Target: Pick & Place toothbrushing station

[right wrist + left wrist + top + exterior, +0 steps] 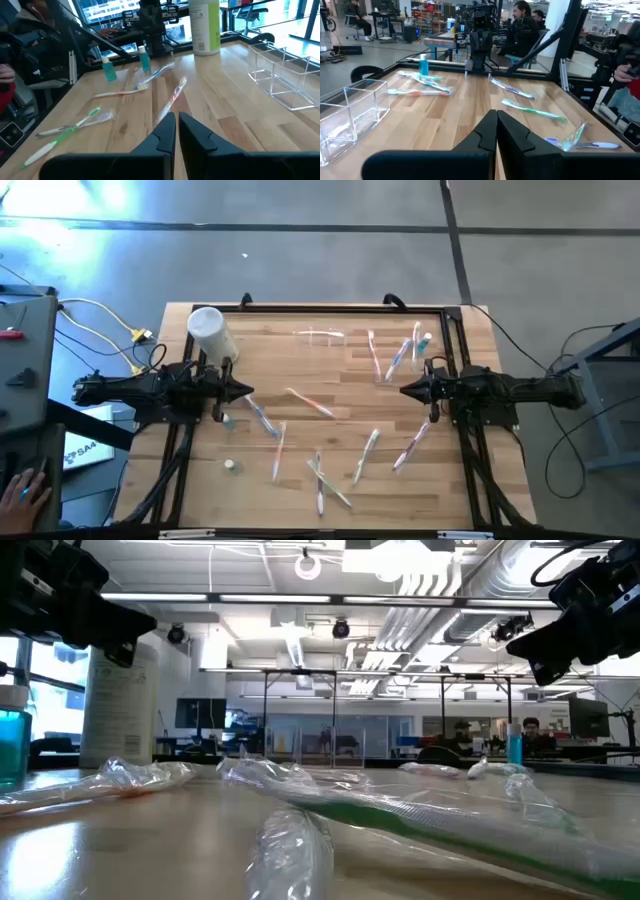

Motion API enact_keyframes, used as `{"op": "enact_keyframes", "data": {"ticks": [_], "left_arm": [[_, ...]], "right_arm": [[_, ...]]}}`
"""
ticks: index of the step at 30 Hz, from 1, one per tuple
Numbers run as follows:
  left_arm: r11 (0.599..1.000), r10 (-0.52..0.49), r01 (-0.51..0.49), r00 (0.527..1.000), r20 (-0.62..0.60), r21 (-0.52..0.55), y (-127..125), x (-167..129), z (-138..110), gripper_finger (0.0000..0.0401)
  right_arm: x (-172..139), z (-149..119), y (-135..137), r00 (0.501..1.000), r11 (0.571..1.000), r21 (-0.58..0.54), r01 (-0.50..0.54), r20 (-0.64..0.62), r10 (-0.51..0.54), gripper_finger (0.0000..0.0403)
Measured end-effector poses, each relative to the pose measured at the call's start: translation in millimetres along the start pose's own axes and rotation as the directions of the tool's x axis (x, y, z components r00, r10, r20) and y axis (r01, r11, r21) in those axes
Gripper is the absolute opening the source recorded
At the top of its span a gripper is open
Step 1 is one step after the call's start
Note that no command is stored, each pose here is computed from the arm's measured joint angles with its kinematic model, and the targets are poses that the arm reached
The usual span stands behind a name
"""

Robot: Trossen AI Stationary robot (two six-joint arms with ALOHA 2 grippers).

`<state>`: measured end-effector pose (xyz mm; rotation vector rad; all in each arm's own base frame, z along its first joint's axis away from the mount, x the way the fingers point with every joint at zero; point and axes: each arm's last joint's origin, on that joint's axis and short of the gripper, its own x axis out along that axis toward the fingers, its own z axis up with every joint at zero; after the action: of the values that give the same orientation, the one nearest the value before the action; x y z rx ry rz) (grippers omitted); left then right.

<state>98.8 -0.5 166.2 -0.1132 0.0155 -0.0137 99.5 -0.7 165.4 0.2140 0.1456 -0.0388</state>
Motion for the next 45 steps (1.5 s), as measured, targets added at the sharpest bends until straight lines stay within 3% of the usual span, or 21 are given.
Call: {"op": "enact_keyframes", "data": {"ticks": [29, 34, 38, 45], "left_arm": [[1.000, 0.002, -0.002, 1.000, 0.000, 0.000, 0.1, 0.0, 0.0, 0.0008], [1.000, 0.003, -0.003, 1.000, 0.000, 0.000, 0.1, 0.0, 0.0, 0.0008], [1.000, 0.003, -0.003, 1.000, 0.000, 0.000, 0.1, 0.0, 0.0, 0.0008], [1.000, 0.003, -0.003, 1.000, 0.000, 0.000, 0.1, 0.0, 0.0, 0.0008]], "right_arm": [[0.0, -0.1, -0.4, 1.000, 0.998, -0.062, 0.013, 0.002, -0.013, 0.0014], [0.0, 0.6, -2.1, 0.997, 0.994, -0.074, 0.075, 0.019, -0.074, 0.0016], [-0.6, 2.4, -5.6, 0.979, 0.970, -0.134, 0.204, 0.054, -0.199, 0.0034], [-1.5, 6.5, -8.6, 0.940, 0.934, -0.130, 0.333, 0.125, -0.318, 0.0111]]}}
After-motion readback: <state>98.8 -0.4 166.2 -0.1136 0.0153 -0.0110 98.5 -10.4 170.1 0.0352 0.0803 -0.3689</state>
